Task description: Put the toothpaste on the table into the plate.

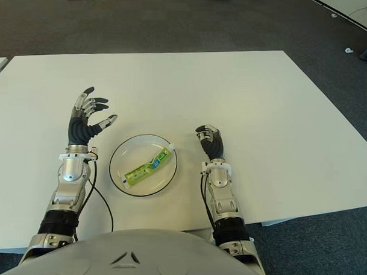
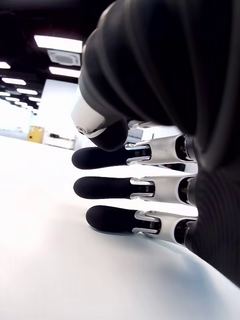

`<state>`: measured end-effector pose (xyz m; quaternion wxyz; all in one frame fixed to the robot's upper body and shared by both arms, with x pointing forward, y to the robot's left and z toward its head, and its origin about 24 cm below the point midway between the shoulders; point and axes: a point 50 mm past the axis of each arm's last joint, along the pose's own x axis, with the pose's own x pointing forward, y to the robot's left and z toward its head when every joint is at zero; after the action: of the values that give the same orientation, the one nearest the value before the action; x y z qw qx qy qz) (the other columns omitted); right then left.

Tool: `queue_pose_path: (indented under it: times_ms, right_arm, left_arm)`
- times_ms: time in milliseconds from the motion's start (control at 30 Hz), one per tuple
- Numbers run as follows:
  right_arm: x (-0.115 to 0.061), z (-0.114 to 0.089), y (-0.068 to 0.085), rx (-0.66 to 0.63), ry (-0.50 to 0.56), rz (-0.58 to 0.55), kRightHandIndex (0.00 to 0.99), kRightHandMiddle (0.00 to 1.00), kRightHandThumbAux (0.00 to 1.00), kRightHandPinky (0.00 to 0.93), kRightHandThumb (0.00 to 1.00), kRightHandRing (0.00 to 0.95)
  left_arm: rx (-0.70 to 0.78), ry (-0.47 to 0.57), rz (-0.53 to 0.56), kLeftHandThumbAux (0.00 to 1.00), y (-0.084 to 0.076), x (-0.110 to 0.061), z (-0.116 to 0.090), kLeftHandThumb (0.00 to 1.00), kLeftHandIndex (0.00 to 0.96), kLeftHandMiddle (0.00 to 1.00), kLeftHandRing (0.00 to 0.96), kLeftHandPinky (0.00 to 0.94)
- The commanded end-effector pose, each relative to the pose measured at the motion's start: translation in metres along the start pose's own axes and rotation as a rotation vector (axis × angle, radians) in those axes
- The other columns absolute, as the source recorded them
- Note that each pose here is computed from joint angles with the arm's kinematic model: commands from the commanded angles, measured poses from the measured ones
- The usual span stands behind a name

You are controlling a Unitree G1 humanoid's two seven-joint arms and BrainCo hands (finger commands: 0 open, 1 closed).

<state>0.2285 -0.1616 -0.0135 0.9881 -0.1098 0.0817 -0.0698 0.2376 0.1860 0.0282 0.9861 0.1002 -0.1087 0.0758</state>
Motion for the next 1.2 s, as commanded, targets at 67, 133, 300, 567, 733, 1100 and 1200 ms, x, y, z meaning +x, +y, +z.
queue_pose_path:
  times_ms: [67, 133, 300, 567, 733, 1100, 1200]
  right_arm:
    - [0.002, -0.002, 0.001, 0.023, 0.008, -0.014, 0.418, 0.419, 0.733, 0.419, 0.714, 0.407]
    - [0.002, -0.002, 0.001, 0.026, 0.008, -0.018, 0.418, 0.418, 0.733, 0.419, 0.713, 0.406]
    - [0.003, -0.003, 0.001, 0.032, 0.008, -0.029, 0.418, 0.416, 0.733, 0.42, 0.713, 0.405]
    - [0.003, -0.002, 0.0, 0.048, -0.016, -0.057, 0.419, 0.426, 0.733, 0.449, 0.711, 0.424]
    - [0.002, -0.001, 0.001, 0.055, -0.035, -0.066, 0.42, 0.434, 0.732, 0.457, 0.71, 0.436]
    - [0.001, 0.001, 0.001, 0.058, -0.056, -0.081, 0.42, 0.443, 0.732, 0.458, 0.71, 0.442]
    - [0.001, 0.002, 0.002, 0.057, -0.059, -0.082, 0.42, 0.443, 0.732, 0.458, 0.71, 0.442]
  left_arm:
    - [-0.043, 0.049, 0.068, 0.774, 0.004, -0.006, -0.008, 0.539, 0.444, 0.497, 0.481, 0.471]
    - [-0.047, 0.067, 0.075, 0.748, 0.004, -0.008, -0.011, 0.614, 0.436, 0.505, 0.489, 0.474]
    - [-0.046, 0.109, 0.08, 0.724, 0.005, -0.012, -0.016, 0.68, 0.431, 0.527, 0.506, 0.481]
    - [-0.064, 0.157, 0.05, 0.718, 0.003, -0.022, -0.025, 0.697, 0.431, 0.563, 0.534, 0.507]
    - [-0.103, 0.188, 0.041, 0.718, 0.003, -0.029, -0.03, 0.698, 0.432, 0.572, 0.535, 0.502]
    - [-0.144, 0.219, 0.014, 0.716, 0.004, -0.039, -0.038, 0.704, 0.433, 0.588, 0.563, 0.551]
    - [-0.112, 0.226, 0.001, 0.716, 0.001, -0.042, -0.039, 0.704, 0.433, 0.591, 0.569, 0.554]
